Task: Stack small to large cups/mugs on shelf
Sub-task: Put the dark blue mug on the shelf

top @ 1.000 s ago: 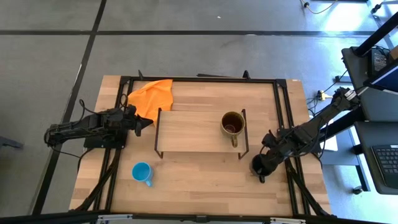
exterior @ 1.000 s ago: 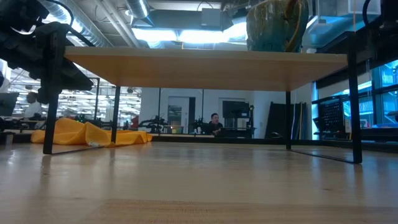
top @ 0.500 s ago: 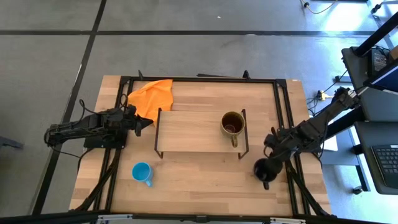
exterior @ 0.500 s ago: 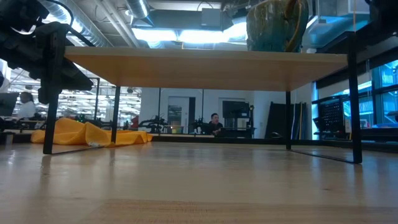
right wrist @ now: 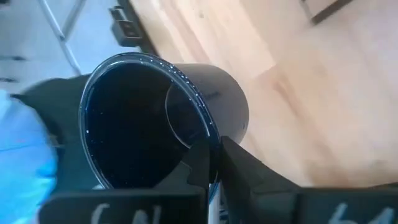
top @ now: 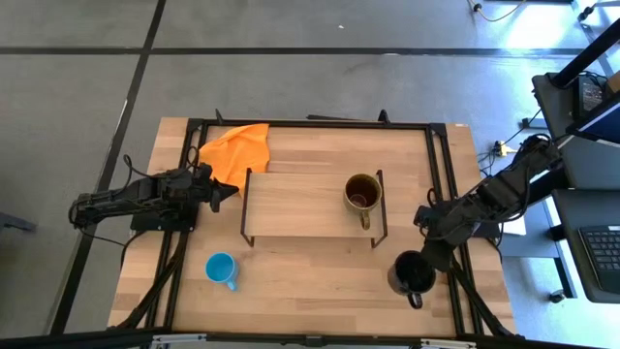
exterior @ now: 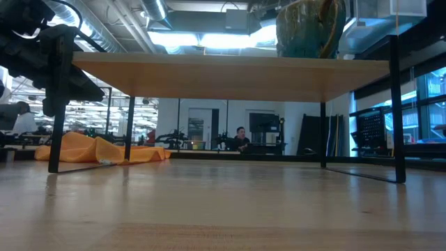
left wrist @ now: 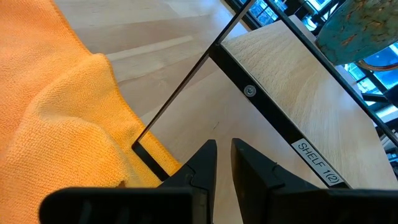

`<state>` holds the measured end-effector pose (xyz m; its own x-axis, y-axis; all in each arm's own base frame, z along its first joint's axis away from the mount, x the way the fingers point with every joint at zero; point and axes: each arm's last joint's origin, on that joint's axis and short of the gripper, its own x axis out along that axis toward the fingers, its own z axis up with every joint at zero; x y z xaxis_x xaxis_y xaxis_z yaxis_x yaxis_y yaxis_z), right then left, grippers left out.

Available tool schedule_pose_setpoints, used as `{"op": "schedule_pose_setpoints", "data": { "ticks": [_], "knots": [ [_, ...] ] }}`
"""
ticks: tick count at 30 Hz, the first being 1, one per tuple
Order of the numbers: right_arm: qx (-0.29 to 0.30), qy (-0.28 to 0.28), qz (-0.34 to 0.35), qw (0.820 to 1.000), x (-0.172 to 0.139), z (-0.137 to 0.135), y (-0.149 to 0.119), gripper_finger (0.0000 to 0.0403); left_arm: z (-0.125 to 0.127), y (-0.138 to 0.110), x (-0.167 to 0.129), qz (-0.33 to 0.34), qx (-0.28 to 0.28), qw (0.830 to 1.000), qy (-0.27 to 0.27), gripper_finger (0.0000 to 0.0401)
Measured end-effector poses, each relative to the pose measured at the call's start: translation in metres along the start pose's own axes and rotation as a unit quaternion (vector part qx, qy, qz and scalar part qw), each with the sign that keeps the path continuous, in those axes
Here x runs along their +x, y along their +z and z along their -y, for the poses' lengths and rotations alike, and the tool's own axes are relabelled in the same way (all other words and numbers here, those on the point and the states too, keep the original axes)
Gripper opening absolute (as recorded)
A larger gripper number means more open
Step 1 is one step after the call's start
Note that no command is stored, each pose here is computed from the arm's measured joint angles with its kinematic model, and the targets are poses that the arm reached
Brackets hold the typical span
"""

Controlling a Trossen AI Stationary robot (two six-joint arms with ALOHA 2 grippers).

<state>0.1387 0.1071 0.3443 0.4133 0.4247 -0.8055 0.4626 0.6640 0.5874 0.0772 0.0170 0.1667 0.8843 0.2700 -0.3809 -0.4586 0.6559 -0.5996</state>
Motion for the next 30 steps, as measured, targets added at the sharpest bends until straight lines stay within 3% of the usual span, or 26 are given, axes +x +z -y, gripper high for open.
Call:
{"op": "schedule_pose_setpoints", "data": {
  "ticks": [8,21,30],
  "knots": [
    [-0.042,-0.049,0.040,0.997,-0.014,-0.034,0.037,0.0022,0.000,0.000,0.000,0.004,0.001,1.000,0.004,0.0042],
    [-0.096,-0.045,0.088,0.990,-0.016,-0.086,0.098,0.0022,0.000,0.001,0.000,0.008,0.001,1.000,0.008,0.0042],
    [-0.127,-0.059,0.133,0.981,-0.001,-0.106,0.170,0.0022,0.000,0.002,0.000,0.019,0.000,1.000,0.007,0.0042]
  ]
}}
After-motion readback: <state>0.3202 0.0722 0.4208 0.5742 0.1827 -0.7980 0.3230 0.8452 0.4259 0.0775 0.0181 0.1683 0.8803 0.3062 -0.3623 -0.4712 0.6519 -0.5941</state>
